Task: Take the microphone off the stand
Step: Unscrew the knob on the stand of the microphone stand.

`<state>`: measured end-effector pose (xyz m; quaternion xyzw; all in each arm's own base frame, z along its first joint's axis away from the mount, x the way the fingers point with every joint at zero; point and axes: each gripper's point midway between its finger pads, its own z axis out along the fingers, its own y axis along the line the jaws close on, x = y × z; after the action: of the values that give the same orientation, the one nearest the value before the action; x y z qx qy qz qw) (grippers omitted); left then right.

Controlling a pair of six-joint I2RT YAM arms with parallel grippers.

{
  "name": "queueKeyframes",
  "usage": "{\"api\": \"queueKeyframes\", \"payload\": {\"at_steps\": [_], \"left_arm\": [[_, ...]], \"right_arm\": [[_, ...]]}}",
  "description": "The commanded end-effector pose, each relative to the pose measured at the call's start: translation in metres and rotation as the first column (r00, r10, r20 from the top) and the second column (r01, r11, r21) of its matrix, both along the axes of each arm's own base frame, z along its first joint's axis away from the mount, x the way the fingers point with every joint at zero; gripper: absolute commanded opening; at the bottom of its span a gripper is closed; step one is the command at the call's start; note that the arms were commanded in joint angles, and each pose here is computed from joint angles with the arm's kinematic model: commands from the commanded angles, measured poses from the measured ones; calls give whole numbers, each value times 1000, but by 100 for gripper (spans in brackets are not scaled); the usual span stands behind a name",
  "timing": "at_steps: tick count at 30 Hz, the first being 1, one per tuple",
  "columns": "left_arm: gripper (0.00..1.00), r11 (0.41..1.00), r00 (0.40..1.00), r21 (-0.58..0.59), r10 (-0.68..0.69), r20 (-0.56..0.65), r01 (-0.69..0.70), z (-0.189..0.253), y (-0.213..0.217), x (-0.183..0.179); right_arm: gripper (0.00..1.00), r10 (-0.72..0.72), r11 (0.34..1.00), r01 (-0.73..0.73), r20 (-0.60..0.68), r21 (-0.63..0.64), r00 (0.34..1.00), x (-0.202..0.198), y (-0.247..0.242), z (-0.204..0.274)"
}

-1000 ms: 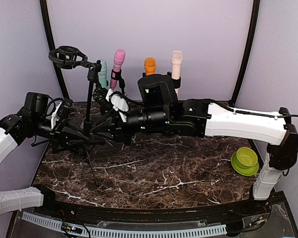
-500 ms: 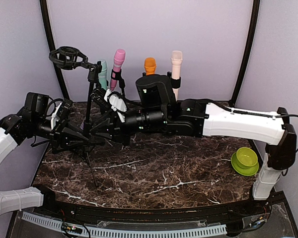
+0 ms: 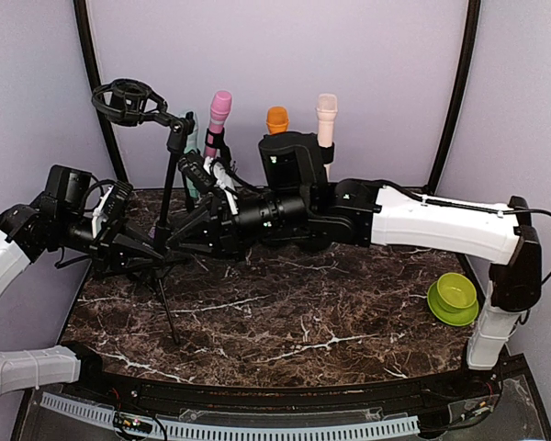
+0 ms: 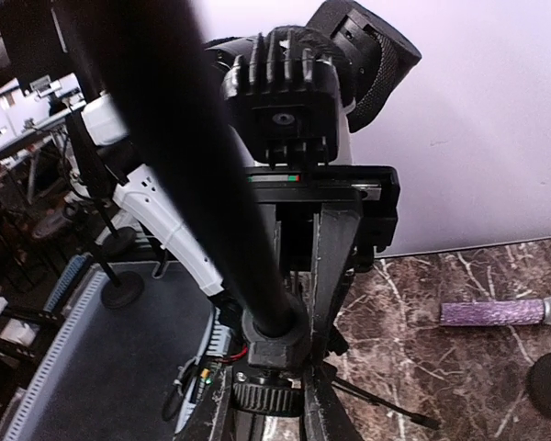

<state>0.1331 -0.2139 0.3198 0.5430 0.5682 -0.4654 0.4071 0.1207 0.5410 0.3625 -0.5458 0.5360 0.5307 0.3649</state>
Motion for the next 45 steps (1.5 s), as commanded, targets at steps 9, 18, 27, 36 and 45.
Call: {"api": "queueKeyframes", "payload": {"at_steps": [9, 18, 27, 36, 45], "left_arm": [[0, 999, 974, 5, -35, 223, 35, 11, 0, 5], [0, 999, 962, 23, -44, 270, 39, 8, -1, 11], [0, 999, 971, 13, -39, 236, 37, 8, 0, 8], [0, 998, 994, -52, -23, 107, 29, 19, -3, 5], [0, 993, 999, -114, -39, -17, 37, 32, -5, 2]], "right_arm": [[0, 321, 947, -295, -303, 129, 897, -27, -8, 30], [0, 520, 851, -461, -515, 250, 681, -31, -28, 40], [26, 564, 818, -505, -557, 275, 610, -31, -27, 47], [72, 167, 981, -118, -362, 154, 917, 23, -23, 34], [62, -414, 910, 397, 216, 119, 884, 56, -33, 10]]}}
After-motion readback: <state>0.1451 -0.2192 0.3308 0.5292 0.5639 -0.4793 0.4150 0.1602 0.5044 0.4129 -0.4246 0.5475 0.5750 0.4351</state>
